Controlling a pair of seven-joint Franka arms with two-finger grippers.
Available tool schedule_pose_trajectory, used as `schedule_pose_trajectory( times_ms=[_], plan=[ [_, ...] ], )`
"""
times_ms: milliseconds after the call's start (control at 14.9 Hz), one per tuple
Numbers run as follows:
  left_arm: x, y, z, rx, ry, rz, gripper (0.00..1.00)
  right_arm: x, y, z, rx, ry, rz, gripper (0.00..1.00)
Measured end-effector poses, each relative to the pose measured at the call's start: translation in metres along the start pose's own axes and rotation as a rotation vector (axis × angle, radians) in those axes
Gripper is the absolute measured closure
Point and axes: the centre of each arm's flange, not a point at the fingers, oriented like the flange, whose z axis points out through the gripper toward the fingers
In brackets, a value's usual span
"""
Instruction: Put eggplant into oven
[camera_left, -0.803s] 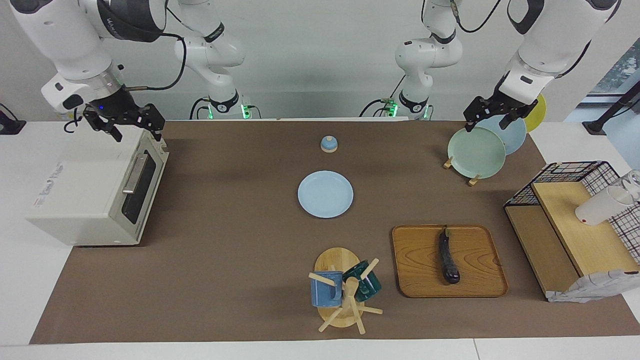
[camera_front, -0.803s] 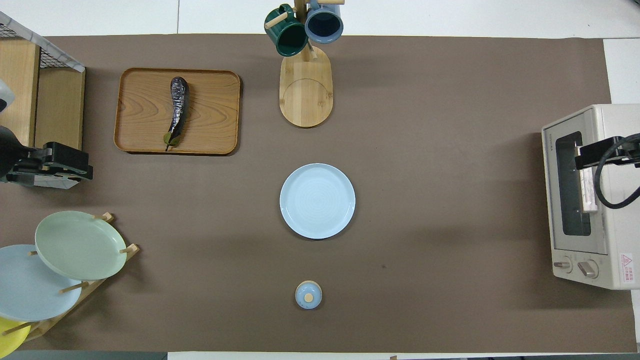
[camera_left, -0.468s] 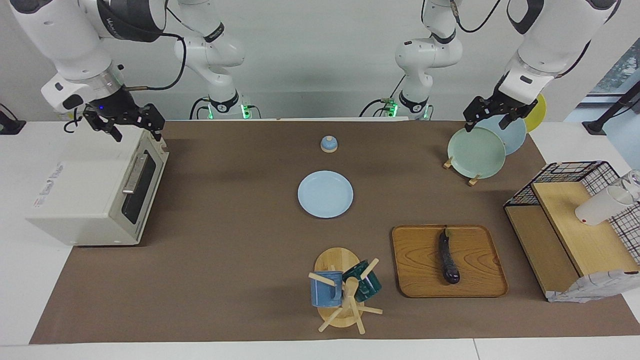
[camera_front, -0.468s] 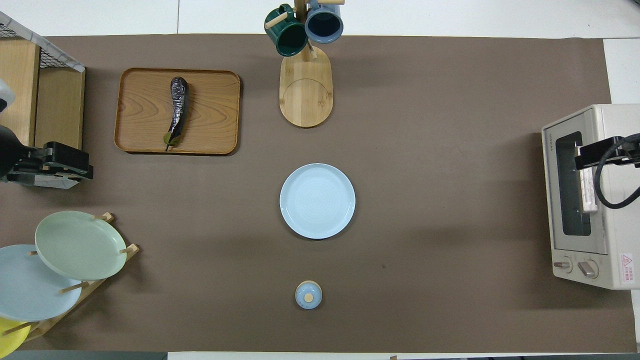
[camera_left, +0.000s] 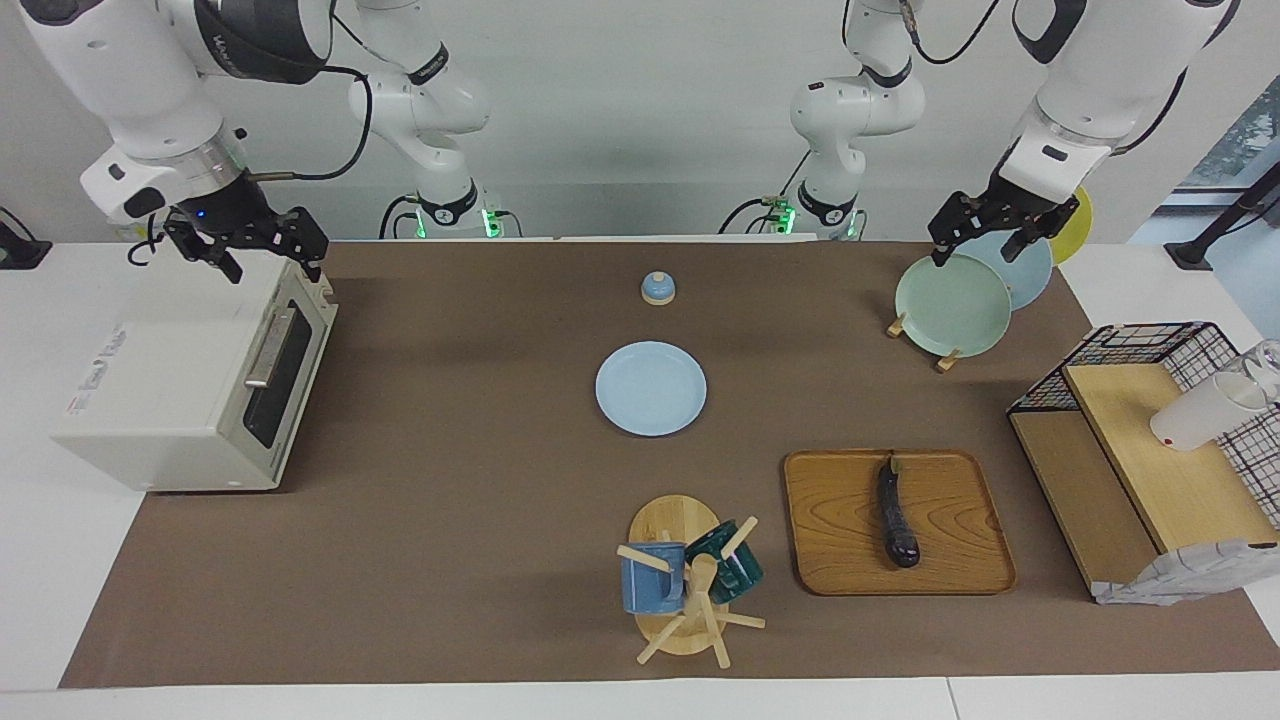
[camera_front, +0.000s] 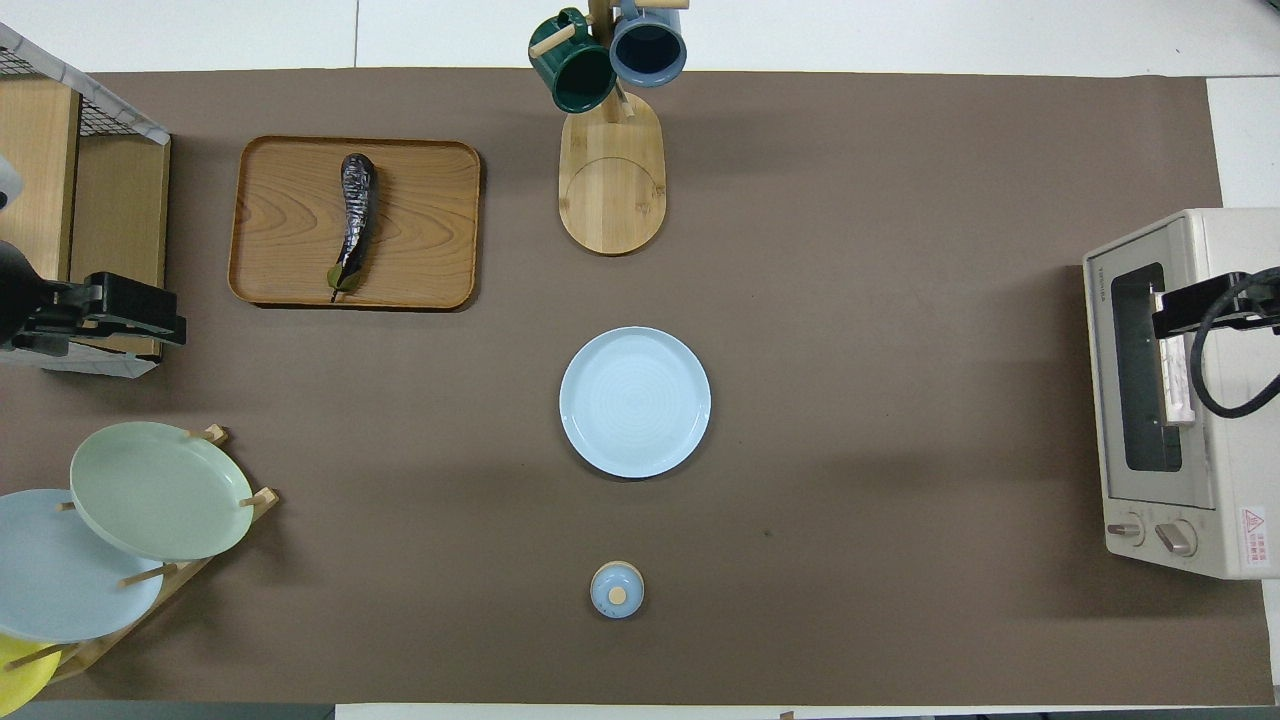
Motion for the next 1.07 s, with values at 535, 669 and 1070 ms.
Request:
schedule_pose_trajectory(
  times_ms=[535, 669, 1070],
  plan=[
    [0.079, 0.017, 0.094, -0.027, -0.048, 0.054, 0.0, -0.004, 0.009, 0.024, -0.001, 0.019, -0.036, 0.7],
    [0.116, 0.021, 0.132, -0.042, -0.054, 0.085, 0.0, -0.008, 0.017, 0.037, 0.0, 0.028, -0.021, 0.89],
    [0.179, 0.038, 0.251, -0.028, -0.018, 0.156, 0.0, -0.026, 0.032, 0.083, -0.053, 0.055, 0.053, 0.99]
  ],
)
